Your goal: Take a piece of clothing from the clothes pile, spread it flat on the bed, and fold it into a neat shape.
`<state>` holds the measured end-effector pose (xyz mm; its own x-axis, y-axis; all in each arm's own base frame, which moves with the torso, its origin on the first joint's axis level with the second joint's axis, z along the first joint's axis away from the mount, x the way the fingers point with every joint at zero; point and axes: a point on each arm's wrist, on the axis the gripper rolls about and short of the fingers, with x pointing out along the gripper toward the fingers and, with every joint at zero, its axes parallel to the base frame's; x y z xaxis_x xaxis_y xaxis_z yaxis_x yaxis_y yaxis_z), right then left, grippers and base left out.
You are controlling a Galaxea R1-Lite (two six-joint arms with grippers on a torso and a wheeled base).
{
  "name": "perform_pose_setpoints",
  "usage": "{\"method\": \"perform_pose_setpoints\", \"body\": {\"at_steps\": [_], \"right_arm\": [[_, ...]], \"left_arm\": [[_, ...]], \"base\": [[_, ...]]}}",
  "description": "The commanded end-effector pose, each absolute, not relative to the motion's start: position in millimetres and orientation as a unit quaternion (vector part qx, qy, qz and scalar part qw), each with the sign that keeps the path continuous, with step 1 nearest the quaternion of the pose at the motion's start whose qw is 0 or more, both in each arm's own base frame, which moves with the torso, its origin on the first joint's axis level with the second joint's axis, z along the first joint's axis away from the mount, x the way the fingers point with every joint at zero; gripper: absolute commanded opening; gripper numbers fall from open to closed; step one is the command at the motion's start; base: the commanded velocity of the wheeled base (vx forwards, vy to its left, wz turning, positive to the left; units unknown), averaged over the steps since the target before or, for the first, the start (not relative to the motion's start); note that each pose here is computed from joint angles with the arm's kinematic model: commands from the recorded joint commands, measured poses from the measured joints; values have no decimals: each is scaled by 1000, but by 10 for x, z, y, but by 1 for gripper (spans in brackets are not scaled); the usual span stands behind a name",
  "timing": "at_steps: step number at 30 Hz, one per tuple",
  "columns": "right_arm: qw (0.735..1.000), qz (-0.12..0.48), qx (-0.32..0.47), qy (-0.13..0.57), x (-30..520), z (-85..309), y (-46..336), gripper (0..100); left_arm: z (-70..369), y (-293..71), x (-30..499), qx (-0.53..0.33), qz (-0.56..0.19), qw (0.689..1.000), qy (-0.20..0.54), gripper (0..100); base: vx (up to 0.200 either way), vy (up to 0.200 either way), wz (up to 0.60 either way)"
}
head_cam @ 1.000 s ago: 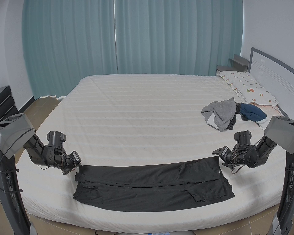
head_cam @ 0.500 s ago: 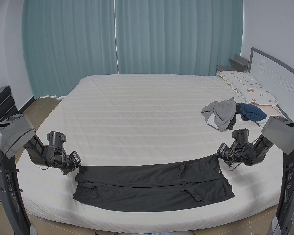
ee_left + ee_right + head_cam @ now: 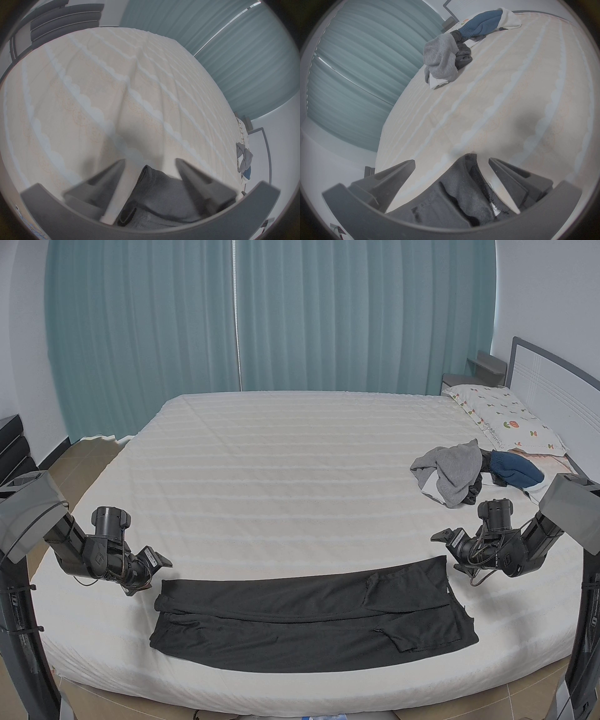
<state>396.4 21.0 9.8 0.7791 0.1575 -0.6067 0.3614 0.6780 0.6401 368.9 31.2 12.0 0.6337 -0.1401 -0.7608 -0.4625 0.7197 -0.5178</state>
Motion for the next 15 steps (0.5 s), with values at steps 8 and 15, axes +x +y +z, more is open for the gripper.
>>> {"method": "perform_pose_setpoints", "body": {"at_steps": [8,15], "right_arm": [[851,-26,414,322,3295,397,189,100],[838,-27,439,324,3044,367,181,100]], "left_arm": [[393,283,3000,-392,37,802,449,100],[264,221,2675,-385,27,782,489,100]], "base": [[0,0,0],[0,0,0]]}}
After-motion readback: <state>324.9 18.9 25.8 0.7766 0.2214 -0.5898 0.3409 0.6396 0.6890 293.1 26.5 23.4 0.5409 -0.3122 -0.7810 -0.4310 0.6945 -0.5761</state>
